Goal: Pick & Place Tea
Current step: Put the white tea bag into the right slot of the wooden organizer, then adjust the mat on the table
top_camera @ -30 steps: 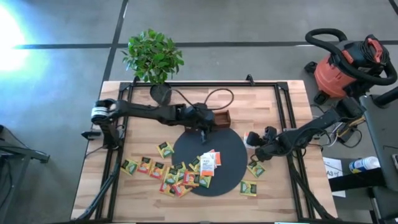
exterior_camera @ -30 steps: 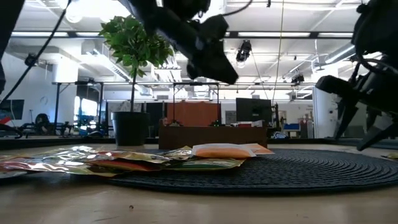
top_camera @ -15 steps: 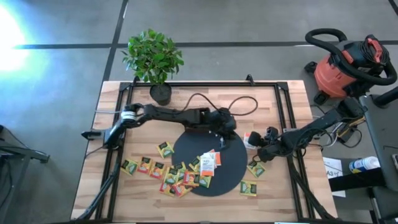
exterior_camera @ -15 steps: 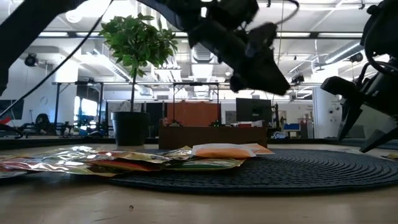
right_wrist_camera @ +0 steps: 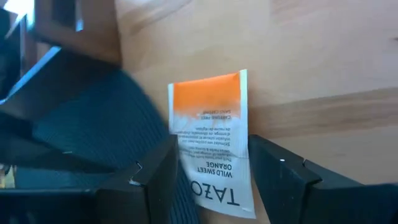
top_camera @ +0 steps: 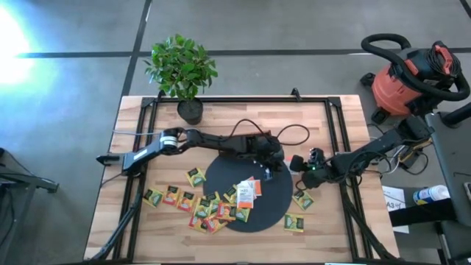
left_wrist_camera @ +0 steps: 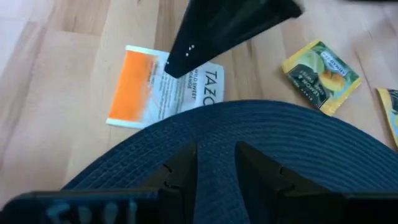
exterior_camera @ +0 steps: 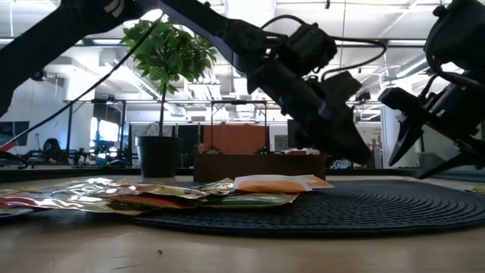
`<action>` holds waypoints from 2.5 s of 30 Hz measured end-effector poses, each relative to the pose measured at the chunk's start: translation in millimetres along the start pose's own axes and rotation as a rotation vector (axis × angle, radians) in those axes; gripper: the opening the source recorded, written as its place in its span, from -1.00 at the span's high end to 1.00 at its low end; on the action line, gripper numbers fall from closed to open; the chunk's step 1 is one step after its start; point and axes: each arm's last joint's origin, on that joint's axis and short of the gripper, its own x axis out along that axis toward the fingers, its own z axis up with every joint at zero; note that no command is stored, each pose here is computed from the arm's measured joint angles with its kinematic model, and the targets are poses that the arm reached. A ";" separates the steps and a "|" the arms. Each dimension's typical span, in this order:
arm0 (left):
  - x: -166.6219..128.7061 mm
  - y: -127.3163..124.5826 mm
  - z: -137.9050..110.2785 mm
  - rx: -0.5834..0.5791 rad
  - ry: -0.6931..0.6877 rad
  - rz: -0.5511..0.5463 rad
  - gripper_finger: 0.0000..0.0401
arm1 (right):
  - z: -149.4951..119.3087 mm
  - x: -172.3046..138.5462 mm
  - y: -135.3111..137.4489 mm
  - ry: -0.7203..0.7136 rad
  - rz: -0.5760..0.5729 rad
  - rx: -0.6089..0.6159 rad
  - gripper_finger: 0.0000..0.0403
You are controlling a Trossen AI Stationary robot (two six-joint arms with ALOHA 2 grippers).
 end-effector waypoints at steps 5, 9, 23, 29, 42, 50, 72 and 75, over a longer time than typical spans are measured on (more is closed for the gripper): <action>9.4 2.5 -3.2 -0.003 0.006 0.003 0.59 | -3.3 -0.3 6.1 0.033 0.053 -0.088 0.19; 9.6 2.7 -3.1 -0.013 0.004 0.003 0.59 | -3.4 0.2 8.4 0.039 0.069 -0.122 0.44; -5.8 -0.6 5.1 -0.025 0.031 0.007 0.59 | 1.0 3.0 9.0 0.033 0.046 -0.189 0.96; -27.6 -6.5 17.2 -0.046 0.029 0.008 0.59 | 2.8 -0.1 10.4 0.032 0.058 -0.217 0.96; -67.2 -16.4 36.2 -0.041 0.017 0.018 0.59 | 37.8 -55.7 35.8 -0.179 0.044 -0.273 0.96; -86.0 -20.3 37.7 -0.026 0.068 0.025 0.59 | 44.2 -67.1 46.4 -0.107 0.069 -0.321 0.96; -65.9 -14.7 33.0 0.102 -0.018 0.003 0.59 | 26.3 -21.9 -3.4 0.059 -0.215 -0.115 0.09; -62.1 -14.2 33.6 0.114 -0.074 -0.007 0.59 | 27.1 -17.2 -7.5 -0.013 -0.213 -0.115 0.06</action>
